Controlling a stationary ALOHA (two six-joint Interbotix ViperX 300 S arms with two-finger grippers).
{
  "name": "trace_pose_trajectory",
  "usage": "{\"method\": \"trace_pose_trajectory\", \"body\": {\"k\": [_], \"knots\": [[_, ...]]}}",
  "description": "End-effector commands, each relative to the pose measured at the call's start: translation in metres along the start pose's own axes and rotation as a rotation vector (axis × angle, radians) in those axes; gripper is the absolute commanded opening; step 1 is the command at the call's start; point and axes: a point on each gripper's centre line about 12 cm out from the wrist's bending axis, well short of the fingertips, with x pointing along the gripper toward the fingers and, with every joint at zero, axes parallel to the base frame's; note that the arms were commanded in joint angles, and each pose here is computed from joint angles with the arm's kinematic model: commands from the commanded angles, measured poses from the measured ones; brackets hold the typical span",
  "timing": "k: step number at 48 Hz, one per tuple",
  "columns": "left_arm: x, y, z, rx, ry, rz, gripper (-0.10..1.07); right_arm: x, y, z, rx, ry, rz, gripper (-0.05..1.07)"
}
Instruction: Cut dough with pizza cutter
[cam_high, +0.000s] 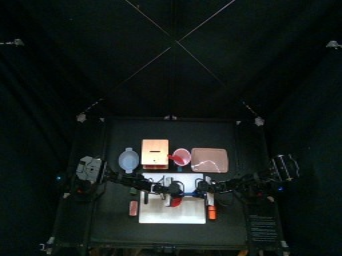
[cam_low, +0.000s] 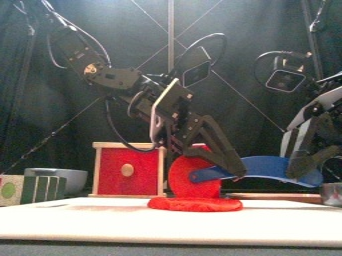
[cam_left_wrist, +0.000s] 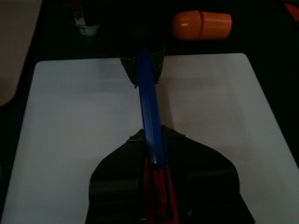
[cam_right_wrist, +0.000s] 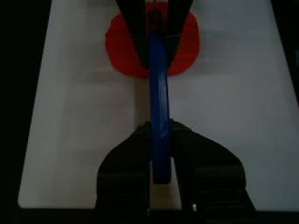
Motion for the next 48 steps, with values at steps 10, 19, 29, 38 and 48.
{"method": "trace_pose_trajectory", "body": {"k": [10, 19, 29, 38, 48], "knots": [[0.015, -0.001, 0.016, 0.003, -0.04, -0.002, 0.52, -0.009, 0.006, -0.001, -0.003, 0.022, 0.015, 0.39], [0.021, -0.001, 0.019, 0.005, -0.04, -0.003, 0.52, -0.019, 0.005, -0.004, 0.004, 0.027, 0.016, 0.39], [0.025, -0.001, 0.024, 0.005, -0.052, -0.004, 0.52, -0.034, 0.004, -0.003, 0.009, 0.022, 0.017, 0.39], [0.034, -0.002, 0.026, 0.009, -0.06, -0.005, 0.52, -0.043, 0.004, -0.004, 0.005, 0.053, 0.019, 0.39], [0.034, -0.002, 0.021, 0.011, -0.045, -0.005, 0.52, -0.045, 0.005, -0.002, -0.004, 0.055, 0.02, 0.39]]}}
